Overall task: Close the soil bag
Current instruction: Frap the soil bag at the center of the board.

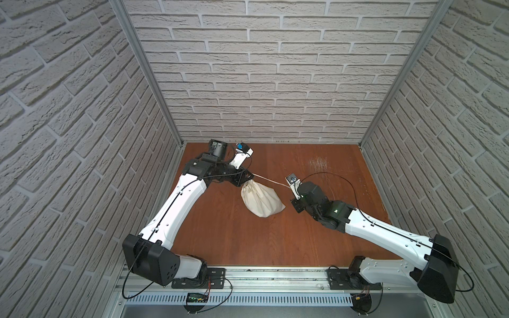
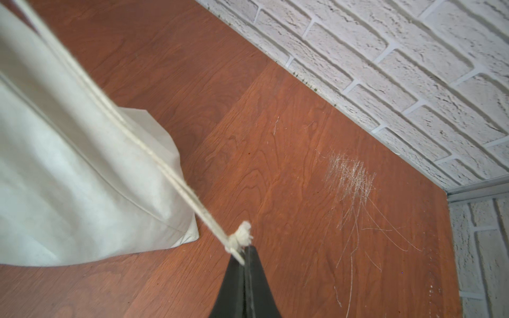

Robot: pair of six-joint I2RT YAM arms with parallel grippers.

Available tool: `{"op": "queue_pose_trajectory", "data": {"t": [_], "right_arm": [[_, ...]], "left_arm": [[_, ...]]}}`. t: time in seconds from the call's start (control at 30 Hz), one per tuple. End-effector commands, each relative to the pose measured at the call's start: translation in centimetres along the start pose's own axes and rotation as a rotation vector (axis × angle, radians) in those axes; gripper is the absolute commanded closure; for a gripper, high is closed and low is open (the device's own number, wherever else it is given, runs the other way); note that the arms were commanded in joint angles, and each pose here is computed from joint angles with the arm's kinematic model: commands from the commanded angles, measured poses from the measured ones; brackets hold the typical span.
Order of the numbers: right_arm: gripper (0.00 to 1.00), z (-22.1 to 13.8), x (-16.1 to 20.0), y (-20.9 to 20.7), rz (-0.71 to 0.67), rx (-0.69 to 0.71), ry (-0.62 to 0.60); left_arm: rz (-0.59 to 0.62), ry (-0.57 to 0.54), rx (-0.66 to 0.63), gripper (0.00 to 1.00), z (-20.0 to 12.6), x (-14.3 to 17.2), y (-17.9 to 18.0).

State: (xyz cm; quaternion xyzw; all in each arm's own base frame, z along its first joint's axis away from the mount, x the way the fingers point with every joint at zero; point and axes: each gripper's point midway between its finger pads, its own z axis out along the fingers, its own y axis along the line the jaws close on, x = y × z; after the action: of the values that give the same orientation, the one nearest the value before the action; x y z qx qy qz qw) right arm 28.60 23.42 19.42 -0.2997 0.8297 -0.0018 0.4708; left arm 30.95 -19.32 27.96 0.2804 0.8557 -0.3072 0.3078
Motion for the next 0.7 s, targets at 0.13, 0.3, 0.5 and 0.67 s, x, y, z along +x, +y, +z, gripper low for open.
{"op": "queue_pose_trajectory", "data": {"t": [0.13,0.3,0.5,0.67], "right_arm": [[0.97,0.9,1.1,2.5,-0.026,-0.077,0.007],[0.97,1.3,0.9,5.3,-0.062,-0.179,-0.008],[0.97,2.1,0.9,7.6,-0.091,-0.265,0.007],[0.97,2.1,0.5,9.0,-0.104,-0.313,-0.008]], "left_arm": [[-0.008,-0.074,-0.018,1.00,-1.4,-1.4,0.1],[-0.004,-0.097,-0.015,1.00,-1.7,-2.2,-0.1],[-0.004,-0.075,0.004,1.00,-1.1,-2.2,-0.4],[0.005,-0.071,0.011,1.00,-0.7,-2.3,-0.7]]}}
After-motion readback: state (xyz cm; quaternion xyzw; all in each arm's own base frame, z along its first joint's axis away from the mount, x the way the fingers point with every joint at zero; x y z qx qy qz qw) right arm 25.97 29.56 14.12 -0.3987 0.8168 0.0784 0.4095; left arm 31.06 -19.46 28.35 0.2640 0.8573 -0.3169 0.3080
